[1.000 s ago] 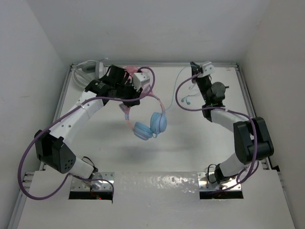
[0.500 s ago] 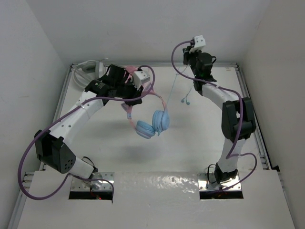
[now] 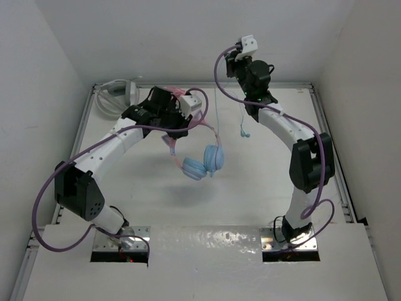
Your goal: Wrap the headphones
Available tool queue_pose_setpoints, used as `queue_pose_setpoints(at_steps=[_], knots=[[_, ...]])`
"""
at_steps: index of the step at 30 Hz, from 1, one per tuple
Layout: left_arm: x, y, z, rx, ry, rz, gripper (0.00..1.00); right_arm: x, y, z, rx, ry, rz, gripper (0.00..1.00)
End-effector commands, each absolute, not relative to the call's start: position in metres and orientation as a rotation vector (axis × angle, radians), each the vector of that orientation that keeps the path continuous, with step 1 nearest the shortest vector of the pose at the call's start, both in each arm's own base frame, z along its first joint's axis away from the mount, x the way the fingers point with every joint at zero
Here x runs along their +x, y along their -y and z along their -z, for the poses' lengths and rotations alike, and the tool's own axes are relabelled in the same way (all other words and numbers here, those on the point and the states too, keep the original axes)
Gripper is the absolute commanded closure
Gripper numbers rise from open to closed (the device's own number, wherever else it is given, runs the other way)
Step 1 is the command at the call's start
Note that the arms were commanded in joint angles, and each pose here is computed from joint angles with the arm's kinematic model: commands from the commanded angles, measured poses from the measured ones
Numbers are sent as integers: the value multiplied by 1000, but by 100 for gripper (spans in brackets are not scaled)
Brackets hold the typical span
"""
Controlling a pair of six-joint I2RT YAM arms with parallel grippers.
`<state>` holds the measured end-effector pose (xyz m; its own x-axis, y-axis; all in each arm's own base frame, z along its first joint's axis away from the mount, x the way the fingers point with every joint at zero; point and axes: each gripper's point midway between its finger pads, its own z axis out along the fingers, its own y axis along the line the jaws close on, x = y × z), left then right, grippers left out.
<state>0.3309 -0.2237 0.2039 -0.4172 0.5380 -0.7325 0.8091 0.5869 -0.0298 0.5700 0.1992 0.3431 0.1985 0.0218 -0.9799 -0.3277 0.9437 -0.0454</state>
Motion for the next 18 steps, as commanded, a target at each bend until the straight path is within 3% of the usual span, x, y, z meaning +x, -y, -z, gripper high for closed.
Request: queue_pose_setpoints(at_steps=[1, 8, 18], knots=[[334, 240, -221, 1052, -2040, 561, 100, 551, -210, -377, -272, -1274, -285, 100], [320, 245, -239, 1081, -1976, 607, 100, 578, -206, -361, -234, -1363, -267, 100], [289, 261, -299, 1100, -1837, 809, 100, 596, -213, -235, -185, -1600, -369, 100]])
